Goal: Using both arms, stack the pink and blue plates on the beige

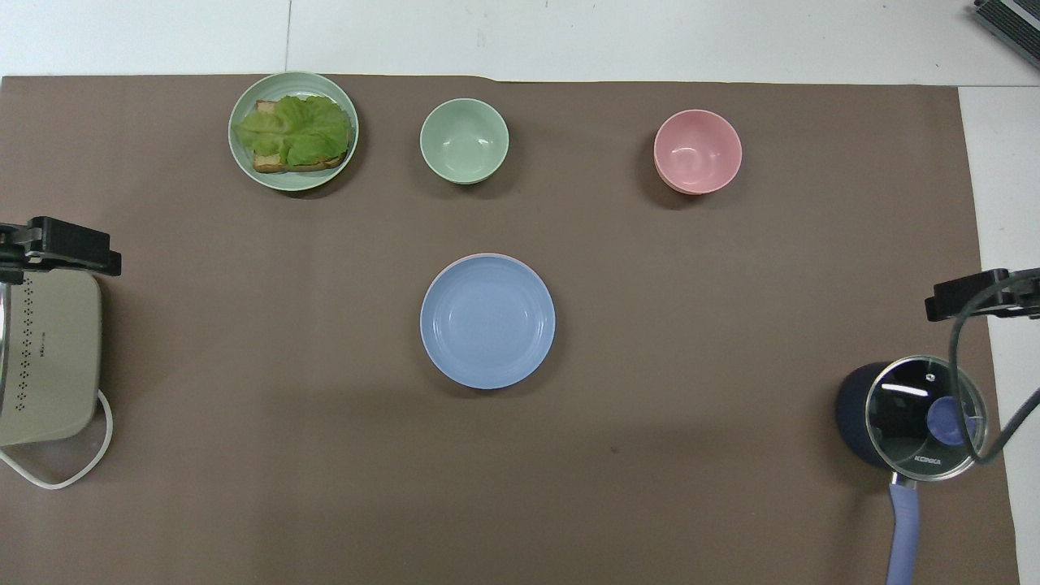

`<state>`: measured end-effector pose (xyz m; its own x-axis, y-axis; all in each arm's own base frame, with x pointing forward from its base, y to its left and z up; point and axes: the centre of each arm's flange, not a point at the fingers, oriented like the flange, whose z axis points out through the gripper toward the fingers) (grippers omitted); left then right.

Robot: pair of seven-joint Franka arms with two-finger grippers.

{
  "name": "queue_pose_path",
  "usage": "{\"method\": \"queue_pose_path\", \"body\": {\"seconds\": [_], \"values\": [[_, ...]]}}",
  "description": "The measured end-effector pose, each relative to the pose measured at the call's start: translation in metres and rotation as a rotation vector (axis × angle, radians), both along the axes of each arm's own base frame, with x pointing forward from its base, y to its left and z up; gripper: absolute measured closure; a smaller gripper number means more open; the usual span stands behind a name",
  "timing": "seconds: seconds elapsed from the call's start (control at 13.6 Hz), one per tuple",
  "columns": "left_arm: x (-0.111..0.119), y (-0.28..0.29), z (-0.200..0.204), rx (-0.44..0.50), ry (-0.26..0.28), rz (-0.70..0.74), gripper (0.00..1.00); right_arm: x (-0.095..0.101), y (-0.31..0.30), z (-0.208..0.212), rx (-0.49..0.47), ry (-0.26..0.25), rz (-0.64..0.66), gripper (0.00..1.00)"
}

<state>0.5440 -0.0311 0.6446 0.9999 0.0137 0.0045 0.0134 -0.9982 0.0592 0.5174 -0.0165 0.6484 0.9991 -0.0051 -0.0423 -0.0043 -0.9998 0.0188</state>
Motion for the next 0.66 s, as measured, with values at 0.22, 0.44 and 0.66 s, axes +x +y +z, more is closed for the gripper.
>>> {"method": "queue_pose_path", "body": {"seconds": [0.22,0.44,0.66], "values": [[0.0000,0.0000,0.0000,0.000,0.000,0.000,0.00,-0.0017,0.0038,0.0017,0.000,-0.004,0.007,0.00],[0.0000,0.0000,0.0000,0.000,0.000,0.000,0.00,-0.0025,0.0056,0.0031,0.000,-0.006,0.010,0.00],[0.0000,0.0000,0.0000,0.000,0.000,0.000,0.00,-0.0025,0.0056,0.0031,0.000,-0.006,0.010,0.00]]}}
